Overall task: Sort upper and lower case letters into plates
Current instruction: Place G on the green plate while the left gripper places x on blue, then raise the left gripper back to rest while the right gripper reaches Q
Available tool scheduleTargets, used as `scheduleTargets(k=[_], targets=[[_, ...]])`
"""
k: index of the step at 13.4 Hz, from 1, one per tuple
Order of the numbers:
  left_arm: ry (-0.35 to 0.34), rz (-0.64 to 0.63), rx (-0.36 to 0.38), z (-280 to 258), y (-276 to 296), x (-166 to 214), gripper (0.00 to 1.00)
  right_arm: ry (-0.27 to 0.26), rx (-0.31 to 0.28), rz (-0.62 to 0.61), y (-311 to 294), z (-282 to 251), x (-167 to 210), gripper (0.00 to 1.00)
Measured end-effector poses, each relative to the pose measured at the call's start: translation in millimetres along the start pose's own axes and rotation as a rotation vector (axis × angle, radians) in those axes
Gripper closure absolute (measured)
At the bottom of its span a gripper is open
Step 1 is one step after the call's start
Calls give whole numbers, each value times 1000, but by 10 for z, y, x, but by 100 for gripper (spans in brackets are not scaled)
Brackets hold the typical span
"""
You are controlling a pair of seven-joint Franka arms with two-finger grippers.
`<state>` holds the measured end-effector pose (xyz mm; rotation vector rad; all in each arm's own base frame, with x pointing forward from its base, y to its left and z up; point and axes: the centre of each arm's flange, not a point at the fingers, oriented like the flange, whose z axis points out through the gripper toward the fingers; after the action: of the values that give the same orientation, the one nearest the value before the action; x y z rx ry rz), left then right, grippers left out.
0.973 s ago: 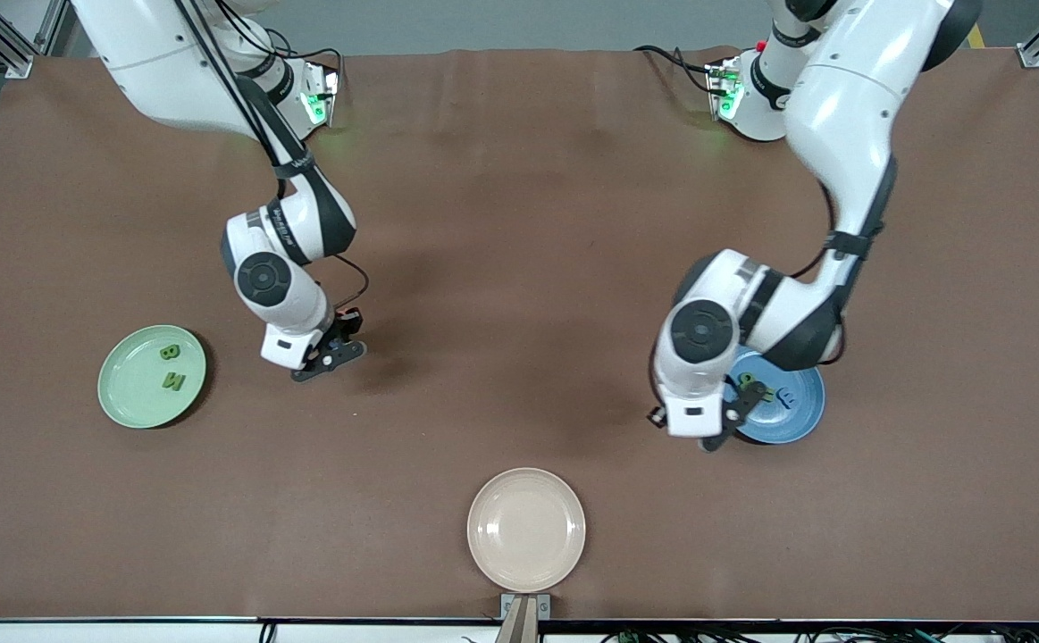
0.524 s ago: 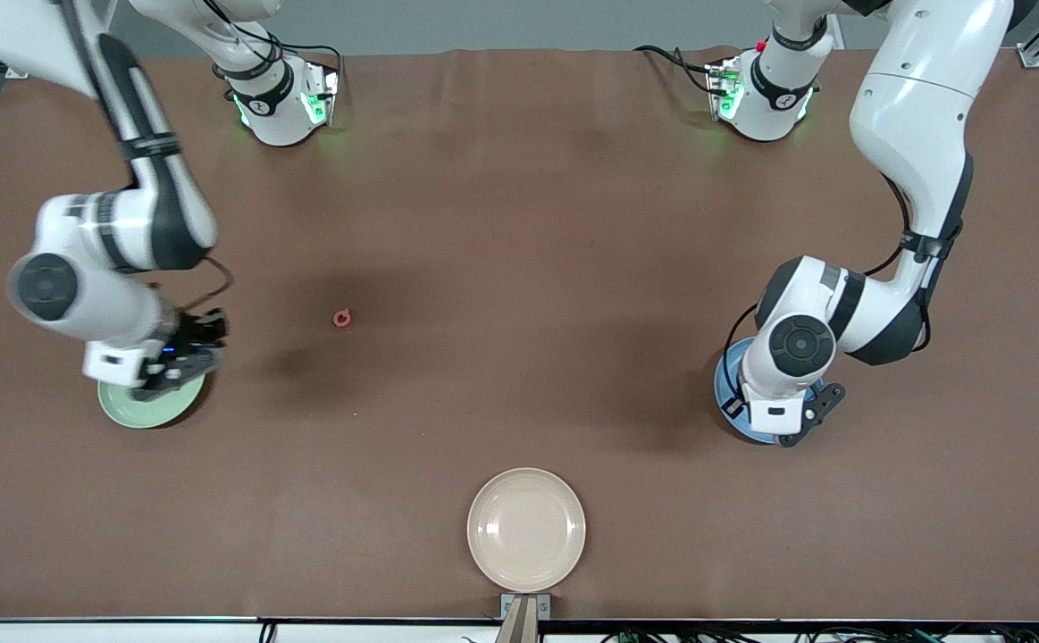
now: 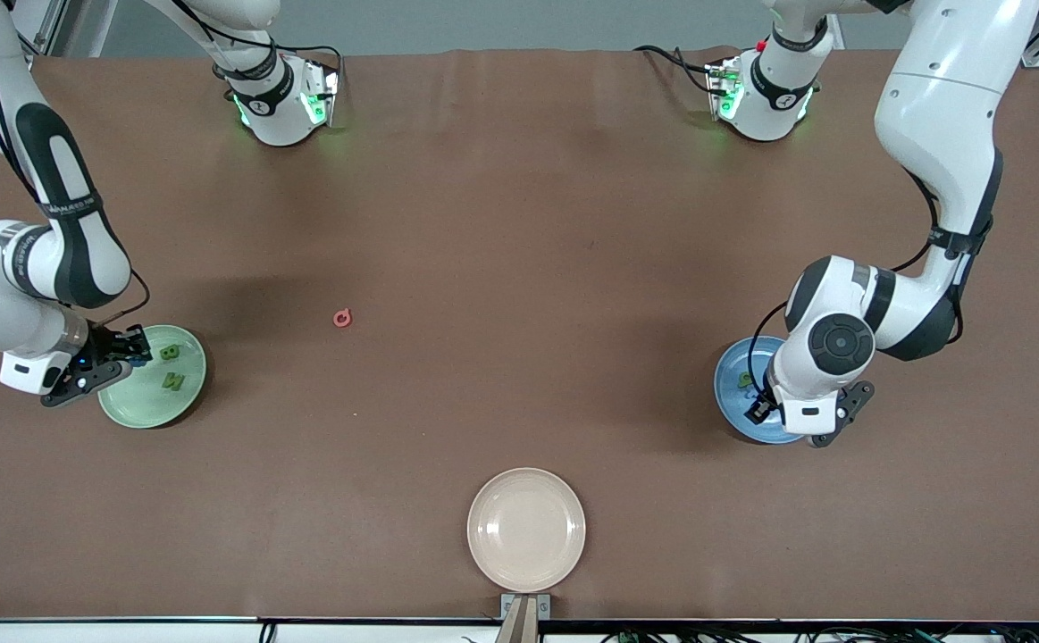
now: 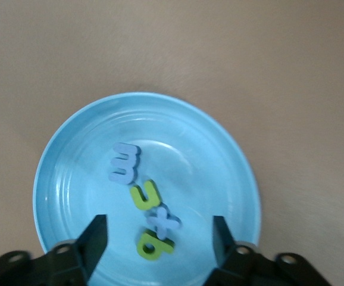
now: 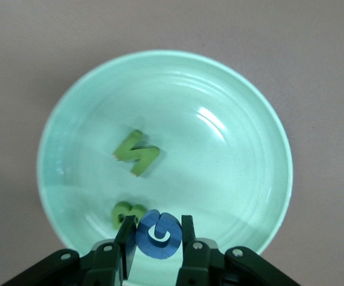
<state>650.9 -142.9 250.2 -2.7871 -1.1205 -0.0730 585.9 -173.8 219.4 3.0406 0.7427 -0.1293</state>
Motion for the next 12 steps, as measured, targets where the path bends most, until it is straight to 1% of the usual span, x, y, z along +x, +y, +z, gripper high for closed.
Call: scheduleTargets(k=[1,2,4,6,9,10,12], targets=[[13,7,-22,-174,44,-33,3,4,0,3,19,97,-2,65],[24,14,-39,-360,85,-74,0,7,-1,2,23,157,9,65],[37,42,-43,-789,156,-133,0,11,-3,2,42,191,40,65],[33,68,-32,-1295,182,-70,0,18,-9,3,81,165,66,65],[18,189,-26,-1839,122,57,0,22,-12,5,122,179,105,65],[4,217,-28,-1977,88,67,0,22,-12,5,130,192,114,58],[-38,272,-24,-2228,-46,113,0,24,-14,7,151,168,137,37]])
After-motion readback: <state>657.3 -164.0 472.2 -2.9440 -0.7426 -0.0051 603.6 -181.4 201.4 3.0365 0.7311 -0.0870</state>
